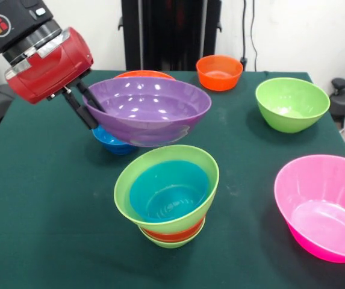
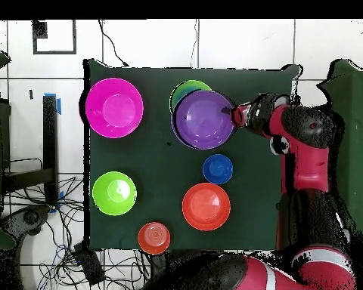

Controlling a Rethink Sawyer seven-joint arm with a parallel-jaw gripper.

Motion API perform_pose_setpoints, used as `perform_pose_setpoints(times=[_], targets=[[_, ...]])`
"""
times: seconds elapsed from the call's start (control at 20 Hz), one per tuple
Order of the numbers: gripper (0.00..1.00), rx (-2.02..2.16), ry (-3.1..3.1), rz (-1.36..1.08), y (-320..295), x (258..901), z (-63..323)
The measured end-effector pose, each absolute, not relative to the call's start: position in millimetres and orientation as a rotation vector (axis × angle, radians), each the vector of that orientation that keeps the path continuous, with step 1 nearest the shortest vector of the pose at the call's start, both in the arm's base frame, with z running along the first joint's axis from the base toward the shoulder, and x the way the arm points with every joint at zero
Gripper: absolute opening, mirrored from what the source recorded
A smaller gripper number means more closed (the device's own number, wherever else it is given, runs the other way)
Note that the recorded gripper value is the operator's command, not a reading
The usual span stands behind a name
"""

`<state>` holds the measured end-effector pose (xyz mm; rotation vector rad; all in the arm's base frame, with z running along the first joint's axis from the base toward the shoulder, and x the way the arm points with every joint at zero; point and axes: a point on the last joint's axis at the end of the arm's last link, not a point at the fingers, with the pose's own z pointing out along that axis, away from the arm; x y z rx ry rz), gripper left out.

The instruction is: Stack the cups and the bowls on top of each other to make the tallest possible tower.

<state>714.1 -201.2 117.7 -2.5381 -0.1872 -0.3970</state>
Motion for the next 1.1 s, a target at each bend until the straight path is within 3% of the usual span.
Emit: perform_pose_setpoints(times=[1.1], targets=[[0.00,-2.583,-0.161,-0.400,-221,723,77]])
